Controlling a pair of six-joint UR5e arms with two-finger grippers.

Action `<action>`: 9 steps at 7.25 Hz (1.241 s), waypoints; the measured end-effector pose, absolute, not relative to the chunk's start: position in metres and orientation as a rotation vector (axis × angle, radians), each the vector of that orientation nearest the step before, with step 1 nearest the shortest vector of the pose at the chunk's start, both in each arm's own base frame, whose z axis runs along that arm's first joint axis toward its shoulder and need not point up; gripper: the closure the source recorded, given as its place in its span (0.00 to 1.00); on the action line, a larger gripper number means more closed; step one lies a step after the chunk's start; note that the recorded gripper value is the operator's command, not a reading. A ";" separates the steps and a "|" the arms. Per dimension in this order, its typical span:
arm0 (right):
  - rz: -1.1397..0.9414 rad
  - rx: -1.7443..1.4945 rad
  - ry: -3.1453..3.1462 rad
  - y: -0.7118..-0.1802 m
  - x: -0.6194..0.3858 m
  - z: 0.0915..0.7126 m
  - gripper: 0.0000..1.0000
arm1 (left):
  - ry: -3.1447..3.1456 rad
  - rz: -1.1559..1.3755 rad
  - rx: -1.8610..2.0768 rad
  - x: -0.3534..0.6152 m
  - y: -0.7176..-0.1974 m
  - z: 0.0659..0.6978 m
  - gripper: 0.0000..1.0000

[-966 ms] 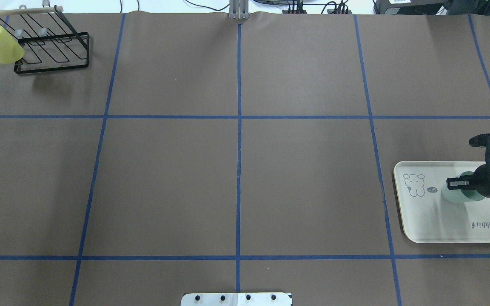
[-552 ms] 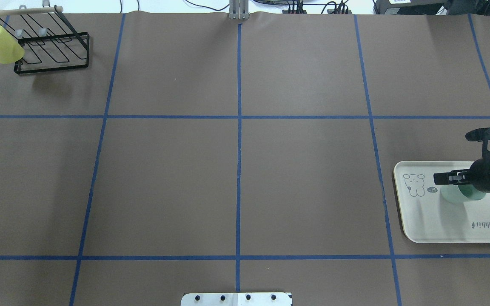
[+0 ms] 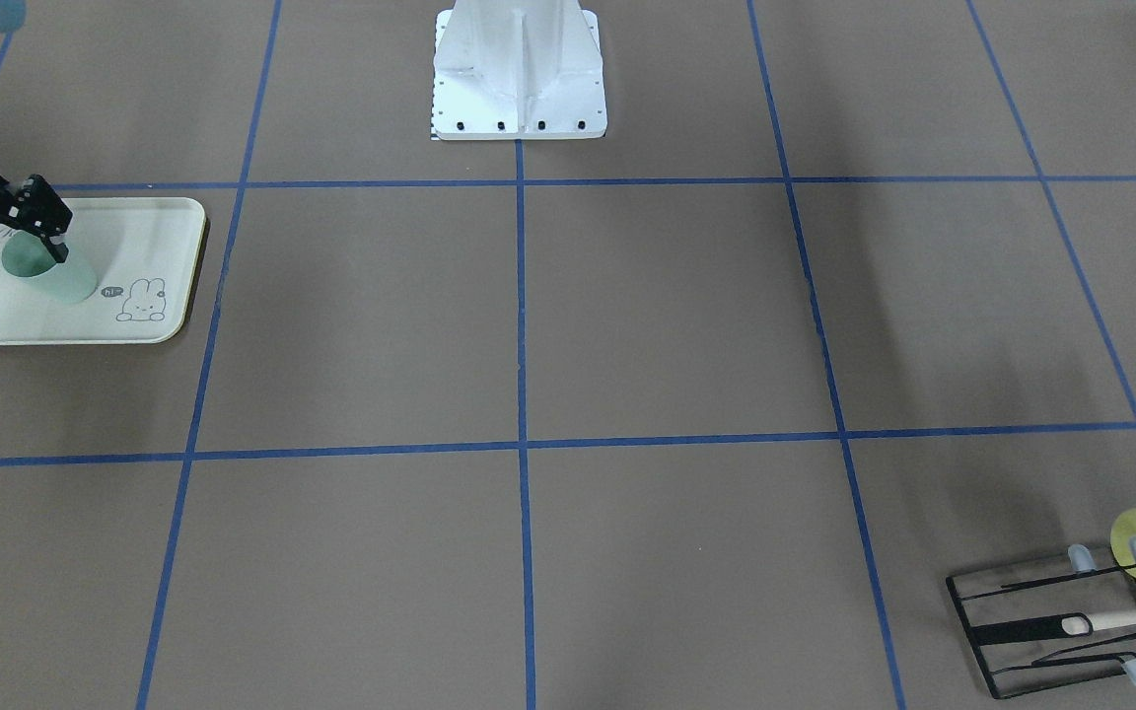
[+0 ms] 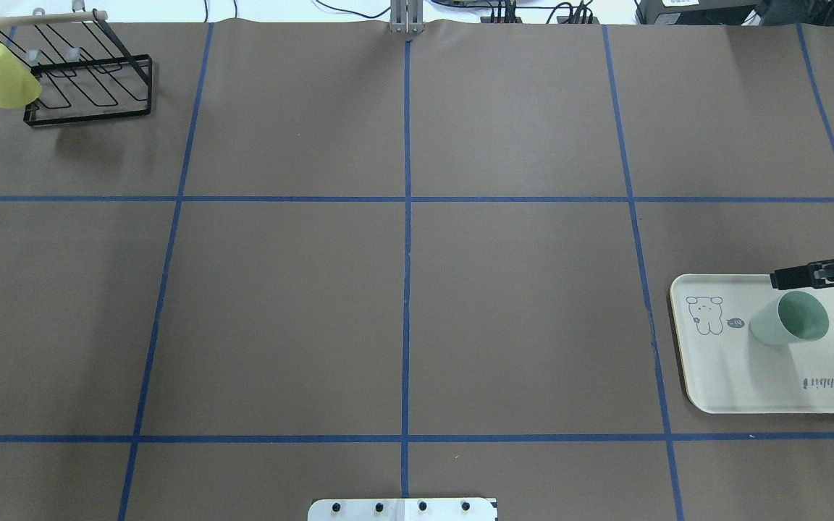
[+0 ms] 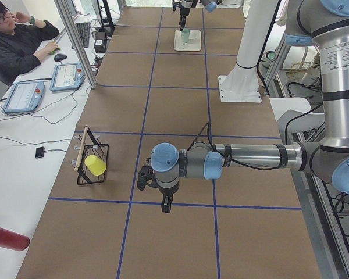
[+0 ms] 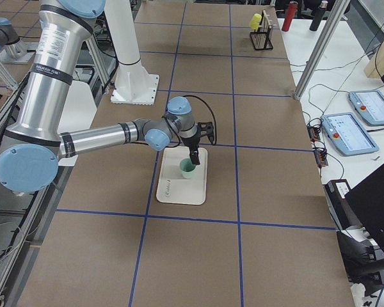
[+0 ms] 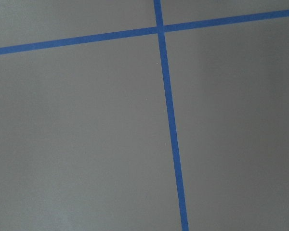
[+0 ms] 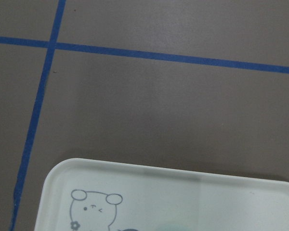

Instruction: Left arm grabs green cup and hands to right arm on tray

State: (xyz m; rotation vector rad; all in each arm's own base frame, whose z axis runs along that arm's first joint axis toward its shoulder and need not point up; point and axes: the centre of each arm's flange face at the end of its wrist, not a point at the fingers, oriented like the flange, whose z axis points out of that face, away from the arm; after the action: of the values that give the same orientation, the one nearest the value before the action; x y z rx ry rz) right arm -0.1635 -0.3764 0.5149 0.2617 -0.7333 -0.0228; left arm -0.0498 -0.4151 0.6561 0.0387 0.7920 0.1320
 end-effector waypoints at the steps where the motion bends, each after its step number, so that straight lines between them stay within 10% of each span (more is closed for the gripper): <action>1: -0.064 0.263 -0.725 -0.386 -0.142 0.516 0.00 | 0.792 0.132 0.039 -0.050 -0.415 0.656 0.00; 9: -0.166 0.096 -0.653 -0.387 0.038 0.587 0.00 | 0.791 0.131 0.034 -0.050 -0.414 0.659 0.00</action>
State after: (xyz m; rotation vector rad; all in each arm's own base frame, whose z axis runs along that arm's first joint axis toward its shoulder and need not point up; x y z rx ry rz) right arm 0.0379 -0.3874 0.5868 0.0958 -0.6529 -0.1663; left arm -0.0499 -0.4142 0.6590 0.0338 0.7912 0.1312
